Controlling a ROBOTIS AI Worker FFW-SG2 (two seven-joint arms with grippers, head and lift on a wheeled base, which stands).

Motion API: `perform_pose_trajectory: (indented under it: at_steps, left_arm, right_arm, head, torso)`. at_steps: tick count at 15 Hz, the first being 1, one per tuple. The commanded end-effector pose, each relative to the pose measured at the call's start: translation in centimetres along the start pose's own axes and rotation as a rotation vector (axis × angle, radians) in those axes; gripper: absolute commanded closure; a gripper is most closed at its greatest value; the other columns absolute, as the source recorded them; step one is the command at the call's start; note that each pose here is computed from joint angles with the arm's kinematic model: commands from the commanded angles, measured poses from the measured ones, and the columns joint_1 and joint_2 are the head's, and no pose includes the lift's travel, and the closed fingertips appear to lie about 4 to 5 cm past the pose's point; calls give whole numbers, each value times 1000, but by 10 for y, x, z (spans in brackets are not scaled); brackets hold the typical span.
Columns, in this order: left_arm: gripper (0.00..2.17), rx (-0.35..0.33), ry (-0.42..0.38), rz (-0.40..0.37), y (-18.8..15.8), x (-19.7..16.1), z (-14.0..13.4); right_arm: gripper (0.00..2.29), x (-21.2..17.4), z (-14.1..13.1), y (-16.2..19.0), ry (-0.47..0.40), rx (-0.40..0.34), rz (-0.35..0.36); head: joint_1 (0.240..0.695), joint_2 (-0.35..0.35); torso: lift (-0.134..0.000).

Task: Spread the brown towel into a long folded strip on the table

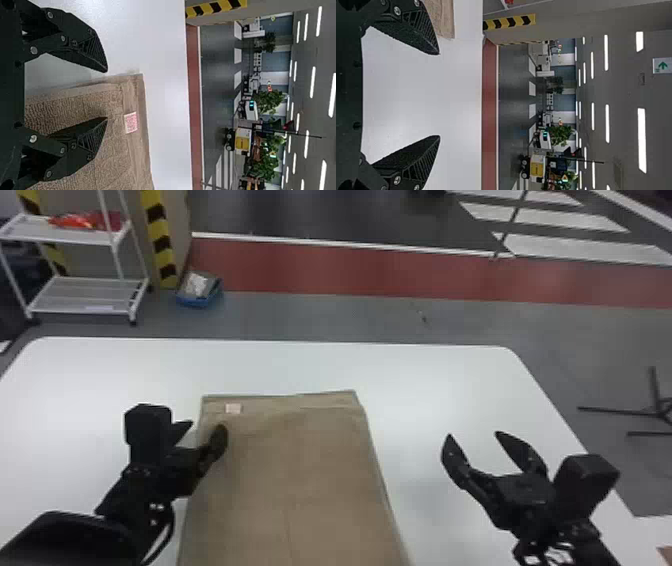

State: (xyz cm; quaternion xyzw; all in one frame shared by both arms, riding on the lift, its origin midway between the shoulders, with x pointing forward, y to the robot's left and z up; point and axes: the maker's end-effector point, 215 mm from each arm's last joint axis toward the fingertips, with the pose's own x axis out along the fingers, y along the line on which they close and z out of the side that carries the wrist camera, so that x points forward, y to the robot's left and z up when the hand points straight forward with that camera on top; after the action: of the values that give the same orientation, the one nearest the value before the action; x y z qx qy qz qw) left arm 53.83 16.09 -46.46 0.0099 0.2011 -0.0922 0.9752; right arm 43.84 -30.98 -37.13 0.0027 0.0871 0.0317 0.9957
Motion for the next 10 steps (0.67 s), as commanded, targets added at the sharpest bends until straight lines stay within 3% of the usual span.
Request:
perform_pose_trajectory:
  at_steps: [1, 6, 8, 10]
  left_arm:
    - [549, 0, -3, -3, -1, 0, 1]
    - [552, 8, 0, -6, -1, 0, 0]
    - [1031, 5, -2, -1, -1, 0, 1]
    - [1065, 7, -2, -5, -1, 0, 1]
  right_arm:
    - [137, 1, 0, 0, -1, -1, -1]
    - [137, 5, 1, 2, -3, 2, 3]
    - [137, 5, 1, 2, -3, 2, 3]
    - [137, 6, 2, 2, -6, 2, 3]
  head:
    - [695, -168]
    - [695, -170]
    - [695, -168]
    - [695, -166]
  torso:
    - [-119]
    - [-119]
    - [-119]
    - [-119]
